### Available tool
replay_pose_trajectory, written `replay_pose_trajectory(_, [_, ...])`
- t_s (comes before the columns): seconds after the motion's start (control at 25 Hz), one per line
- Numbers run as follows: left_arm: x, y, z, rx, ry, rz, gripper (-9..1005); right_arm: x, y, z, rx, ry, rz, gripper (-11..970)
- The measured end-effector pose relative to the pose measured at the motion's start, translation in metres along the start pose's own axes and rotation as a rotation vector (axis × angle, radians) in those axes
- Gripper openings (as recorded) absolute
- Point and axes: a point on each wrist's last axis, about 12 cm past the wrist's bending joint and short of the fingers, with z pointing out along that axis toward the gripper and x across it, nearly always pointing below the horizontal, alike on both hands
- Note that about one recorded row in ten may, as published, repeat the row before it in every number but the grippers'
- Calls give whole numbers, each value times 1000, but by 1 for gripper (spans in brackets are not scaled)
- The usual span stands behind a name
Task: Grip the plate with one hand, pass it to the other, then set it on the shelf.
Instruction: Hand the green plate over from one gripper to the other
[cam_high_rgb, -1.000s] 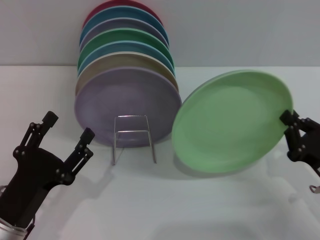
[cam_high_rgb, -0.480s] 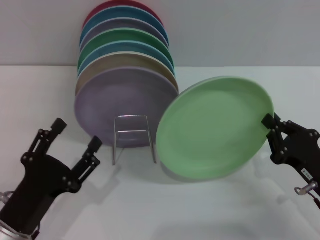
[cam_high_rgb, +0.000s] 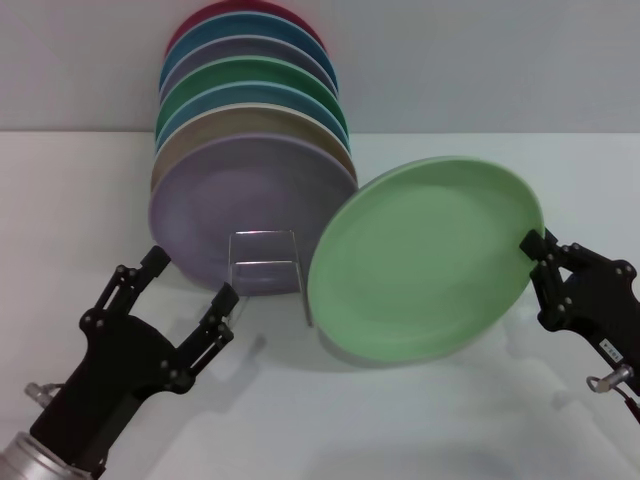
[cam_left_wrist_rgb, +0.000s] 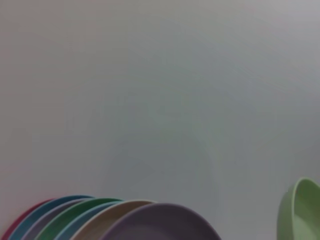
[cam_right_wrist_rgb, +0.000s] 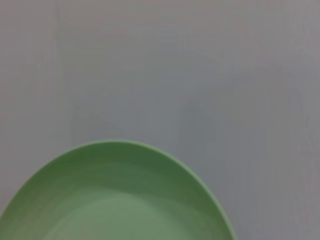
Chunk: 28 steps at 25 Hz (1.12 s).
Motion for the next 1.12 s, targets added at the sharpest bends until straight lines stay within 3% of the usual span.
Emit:
replay_pose_trajectory(0.64, [4, -13, 2, 66, 27, 7, 834, -1, -2, 2, 12, -5, -6, 20])
replay_pose_trajectory(1.12, [8, -15, 6, 59, 55, 24, 834, -1, -8, -22, 134, -37, -42, 20])
